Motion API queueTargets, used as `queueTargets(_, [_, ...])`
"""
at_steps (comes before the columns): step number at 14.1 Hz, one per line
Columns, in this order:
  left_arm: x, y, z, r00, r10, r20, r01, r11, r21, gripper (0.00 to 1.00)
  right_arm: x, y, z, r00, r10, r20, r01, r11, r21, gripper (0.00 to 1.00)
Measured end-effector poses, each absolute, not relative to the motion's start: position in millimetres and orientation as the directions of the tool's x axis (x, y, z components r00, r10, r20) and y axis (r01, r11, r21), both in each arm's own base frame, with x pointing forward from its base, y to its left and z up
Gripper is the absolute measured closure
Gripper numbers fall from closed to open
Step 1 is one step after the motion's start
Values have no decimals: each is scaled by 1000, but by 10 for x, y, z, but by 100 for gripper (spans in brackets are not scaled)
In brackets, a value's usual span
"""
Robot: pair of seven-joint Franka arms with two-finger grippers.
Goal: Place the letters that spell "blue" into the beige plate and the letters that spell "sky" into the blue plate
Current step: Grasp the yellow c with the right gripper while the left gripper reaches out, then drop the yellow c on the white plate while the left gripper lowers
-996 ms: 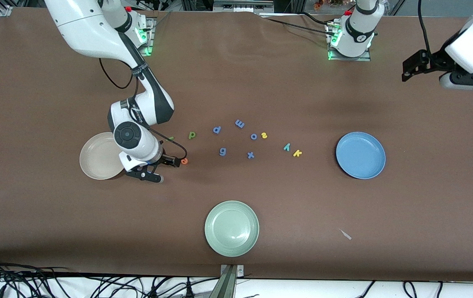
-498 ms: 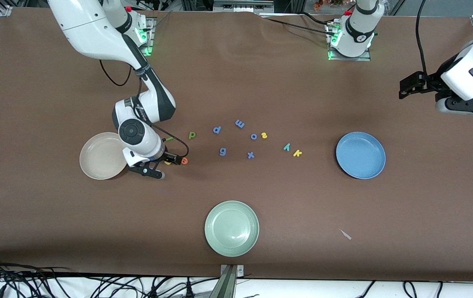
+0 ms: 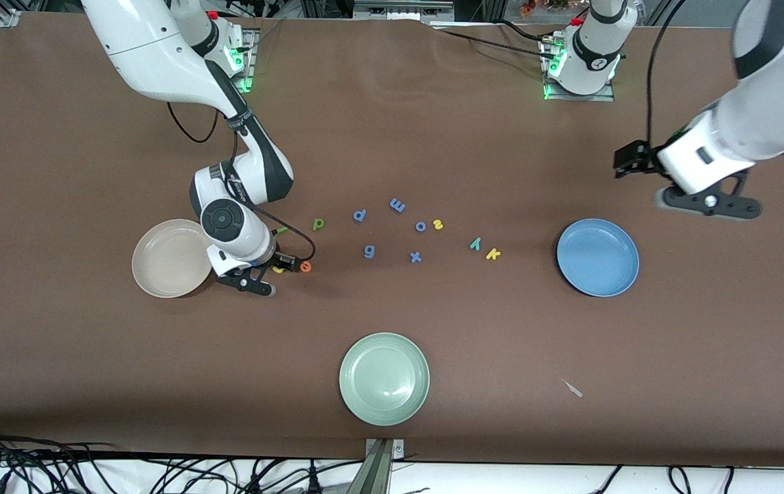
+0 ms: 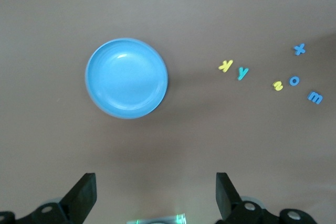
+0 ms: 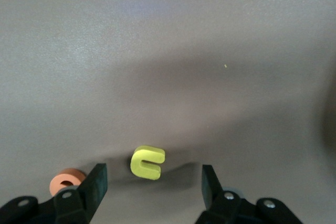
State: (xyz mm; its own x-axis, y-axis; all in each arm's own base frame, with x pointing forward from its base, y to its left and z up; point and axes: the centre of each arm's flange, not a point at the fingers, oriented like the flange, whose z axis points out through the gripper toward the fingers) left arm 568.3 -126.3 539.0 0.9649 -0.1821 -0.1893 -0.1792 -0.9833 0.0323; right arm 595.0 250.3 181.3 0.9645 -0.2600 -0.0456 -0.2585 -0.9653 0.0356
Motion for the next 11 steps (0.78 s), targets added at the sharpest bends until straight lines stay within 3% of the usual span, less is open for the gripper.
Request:
queueTargets(1, [5673,-1396,5235,963,-201,-180,-199,-980,32,0,5951,2503,1814,965,-260,-45,-259,-965,35,21])
queueTargets(3, [5655,-1534,4904,962,-219,-162,-217,-976,33,0,5956,2504,1816,965,-261,-41,-259,-965,32,45])
queueTargets(10, [5573,-1804,4328,953,-263,-153,-260,-965,36,0,5964,2512,1774,965,-260,-31,-260,-965,23,56])
queueTargets(11, [5568,-1800,4303,952,-262,-158,-260,-965,36,0,5966,2519,1779,965,-260,-29,-259,-966,20,63])
